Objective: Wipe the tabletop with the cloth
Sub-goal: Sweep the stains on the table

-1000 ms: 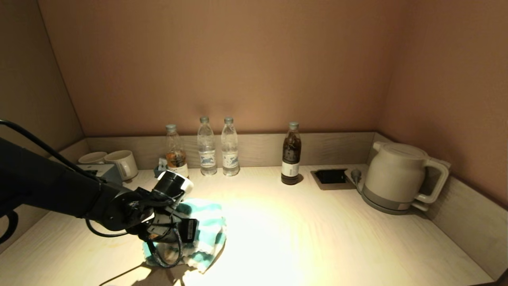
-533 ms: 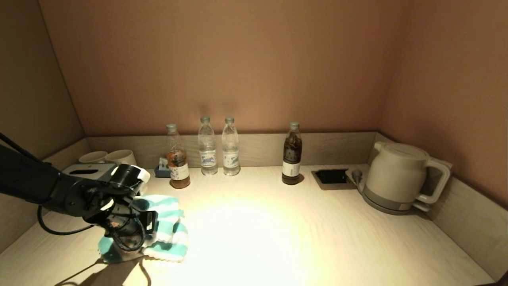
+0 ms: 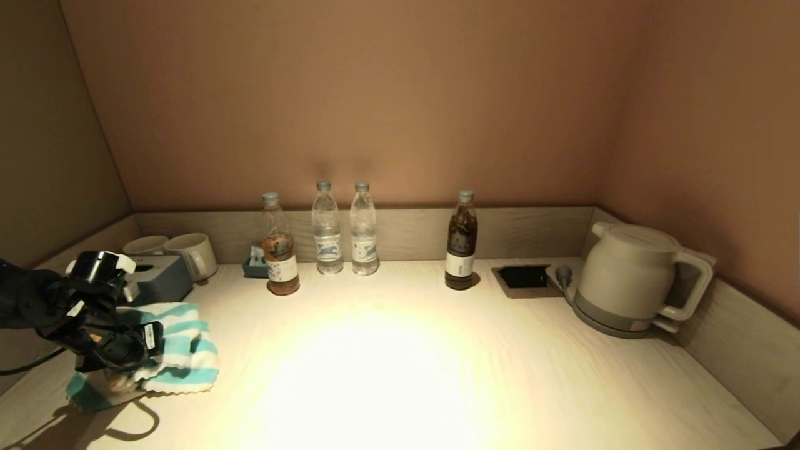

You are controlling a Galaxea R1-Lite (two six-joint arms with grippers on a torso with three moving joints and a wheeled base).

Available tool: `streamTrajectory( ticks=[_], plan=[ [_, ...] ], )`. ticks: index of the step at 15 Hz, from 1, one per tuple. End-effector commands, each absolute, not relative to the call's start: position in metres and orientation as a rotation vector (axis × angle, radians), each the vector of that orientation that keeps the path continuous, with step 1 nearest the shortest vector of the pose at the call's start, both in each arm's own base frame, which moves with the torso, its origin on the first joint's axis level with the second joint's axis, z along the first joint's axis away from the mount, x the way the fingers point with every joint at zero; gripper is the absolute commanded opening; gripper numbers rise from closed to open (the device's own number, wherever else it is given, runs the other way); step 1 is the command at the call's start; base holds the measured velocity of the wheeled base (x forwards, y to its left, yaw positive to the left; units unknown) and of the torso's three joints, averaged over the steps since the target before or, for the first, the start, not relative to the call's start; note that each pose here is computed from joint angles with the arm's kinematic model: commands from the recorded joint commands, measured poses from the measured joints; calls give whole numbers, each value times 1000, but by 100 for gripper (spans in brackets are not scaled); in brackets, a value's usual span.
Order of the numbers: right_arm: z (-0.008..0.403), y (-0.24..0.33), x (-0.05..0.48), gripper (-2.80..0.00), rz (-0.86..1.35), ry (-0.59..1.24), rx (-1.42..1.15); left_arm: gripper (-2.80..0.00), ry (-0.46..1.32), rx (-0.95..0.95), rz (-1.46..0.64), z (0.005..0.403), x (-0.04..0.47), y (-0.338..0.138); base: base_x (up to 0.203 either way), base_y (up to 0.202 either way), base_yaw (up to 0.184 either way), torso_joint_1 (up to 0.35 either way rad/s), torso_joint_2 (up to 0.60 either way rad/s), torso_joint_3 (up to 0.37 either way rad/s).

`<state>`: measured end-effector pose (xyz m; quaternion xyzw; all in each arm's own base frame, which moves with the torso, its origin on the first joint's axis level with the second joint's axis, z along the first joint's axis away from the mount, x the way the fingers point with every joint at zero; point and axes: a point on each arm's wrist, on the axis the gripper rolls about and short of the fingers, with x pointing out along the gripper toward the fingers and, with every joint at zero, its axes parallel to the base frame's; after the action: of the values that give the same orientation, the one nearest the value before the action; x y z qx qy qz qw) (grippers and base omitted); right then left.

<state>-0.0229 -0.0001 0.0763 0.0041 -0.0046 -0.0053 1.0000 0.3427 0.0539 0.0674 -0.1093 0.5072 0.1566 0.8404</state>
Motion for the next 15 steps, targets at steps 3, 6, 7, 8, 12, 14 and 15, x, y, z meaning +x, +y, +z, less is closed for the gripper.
streamTrajectory(
  ticks=[3,6,7,8,12,14,15],
  plan=[
    [76,0,-23,-280,-11,-8,8,-280,1044,-333,360,78,323,88,0,0,0,0,0,0],
    [76,0,-23,-280,-11,-8,9,-280,1060,-342,364,81,304,85,0,0,0,0,0,0],
    [76,0,-23,-280,-11,-8,8,-280,1065,-343,364,81,301,84,0,0,0,0,0,0],
    [76,0,-23,-280,-11,-8,9,-280,1078,-346,367,79,294,82,0,0,0,0,0,0],
    [76,0,-23,-280,-11,-8,8,-280,1105,-380,366,77,275,84,0,0,0,0,0,0],
    [76,0,-23,-280,-11,-8,9,-280,1114,-383,326,79,271,75,0,0,0,0,0,0],
    [76,0,-23,-280,-11,-8,9,-280,1128,-374,289,78,269,63,0,0,0,0,0,0]
  ],
)
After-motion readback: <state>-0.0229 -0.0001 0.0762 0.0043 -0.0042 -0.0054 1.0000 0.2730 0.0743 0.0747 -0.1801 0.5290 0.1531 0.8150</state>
